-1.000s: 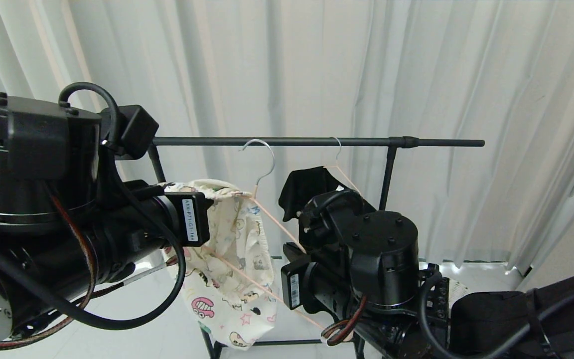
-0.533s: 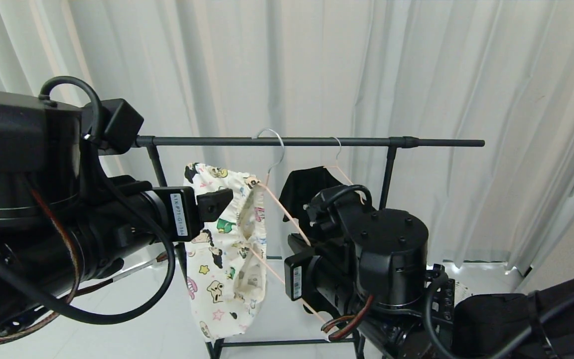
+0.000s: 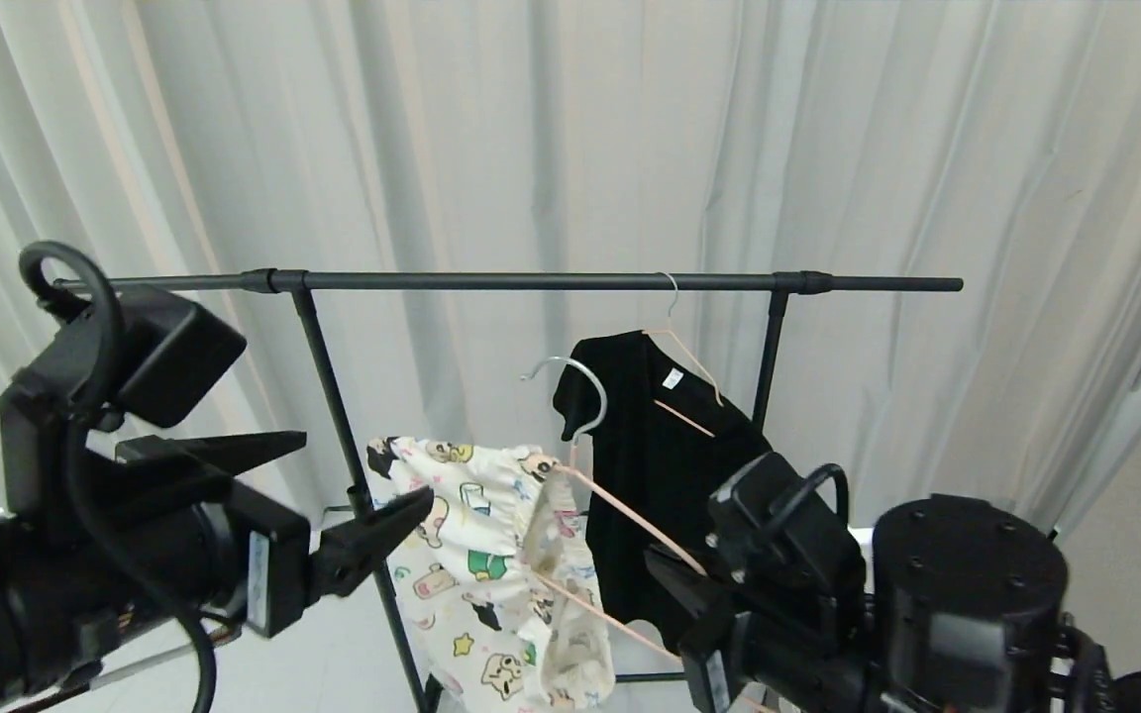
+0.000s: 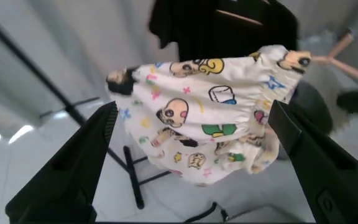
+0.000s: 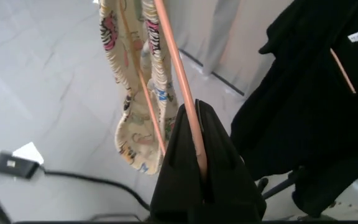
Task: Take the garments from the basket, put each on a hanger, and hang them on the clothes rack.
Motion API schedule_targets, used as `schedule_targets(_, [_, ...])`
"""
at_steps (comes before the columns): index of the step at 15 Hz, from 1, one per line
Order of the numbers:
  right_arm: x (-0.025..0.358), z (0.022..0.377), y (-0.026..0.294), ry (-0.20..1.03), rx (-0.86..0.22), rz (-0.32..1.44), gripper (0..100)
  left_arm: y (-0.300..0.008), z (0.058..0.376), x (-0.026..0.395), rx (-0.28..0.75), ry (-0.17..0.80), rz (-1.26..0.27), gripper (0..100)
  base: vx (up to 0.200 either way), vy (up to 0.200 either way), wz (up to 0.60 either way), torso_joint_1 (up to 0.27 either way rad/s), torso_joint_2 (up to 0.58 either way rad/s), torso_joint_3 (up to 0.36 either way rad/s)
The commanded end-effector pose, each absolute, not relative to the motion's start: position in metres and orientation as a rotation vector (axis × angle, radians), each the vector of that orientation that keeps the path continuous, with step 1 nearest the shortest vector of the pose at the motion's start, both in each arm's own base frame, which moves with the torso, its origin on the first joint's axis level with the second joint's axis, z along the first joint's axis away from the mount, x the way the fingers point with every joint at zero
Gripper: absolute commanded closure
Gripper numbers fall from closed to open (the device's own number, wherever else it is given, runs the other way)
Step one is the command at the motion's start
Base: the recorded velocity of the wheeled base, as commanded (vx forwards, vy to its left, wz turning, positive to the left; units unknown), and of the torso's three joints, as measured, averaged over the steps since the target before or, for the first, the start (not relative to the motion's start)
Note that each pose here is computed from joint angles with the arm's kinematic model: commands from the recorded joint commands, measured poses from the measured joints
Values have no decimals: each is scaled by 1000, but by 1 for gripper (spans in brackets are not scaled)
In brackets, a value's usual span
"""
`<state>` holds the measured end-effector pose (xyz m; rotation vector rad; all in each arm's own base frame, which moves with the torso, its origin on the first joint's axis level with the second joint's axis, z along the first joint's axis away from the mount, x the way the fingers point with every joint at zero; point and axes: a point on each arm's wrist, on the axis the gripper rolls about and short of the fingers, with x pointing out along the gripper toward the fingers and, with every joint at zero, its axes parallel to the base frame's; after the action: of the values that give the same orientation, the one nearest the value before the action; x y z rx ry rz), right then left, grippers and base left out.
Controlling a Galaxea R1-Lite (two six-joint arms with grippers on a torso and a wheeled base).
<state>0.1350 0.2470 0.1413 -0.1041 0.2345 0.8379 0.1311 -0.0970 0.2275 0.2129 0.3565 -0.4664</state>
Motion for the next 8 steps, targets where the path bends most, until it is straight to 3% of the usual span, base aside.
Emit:
schedule_targets(1, [112,148,203,199,-156,950,100,-71,211,90,300,282,-700,0,0,0,0,0,0,0])
schedule_targets(5, [96,131,180,187,-317,1099,100,-68,186,79,400,286,-922,0,0,0,0,0,0,0])
schedule_targets(8, [95,132,183,153,-359,1148,100,-79,175,88,424,362,-994,0,0,0,0,0,0,0])
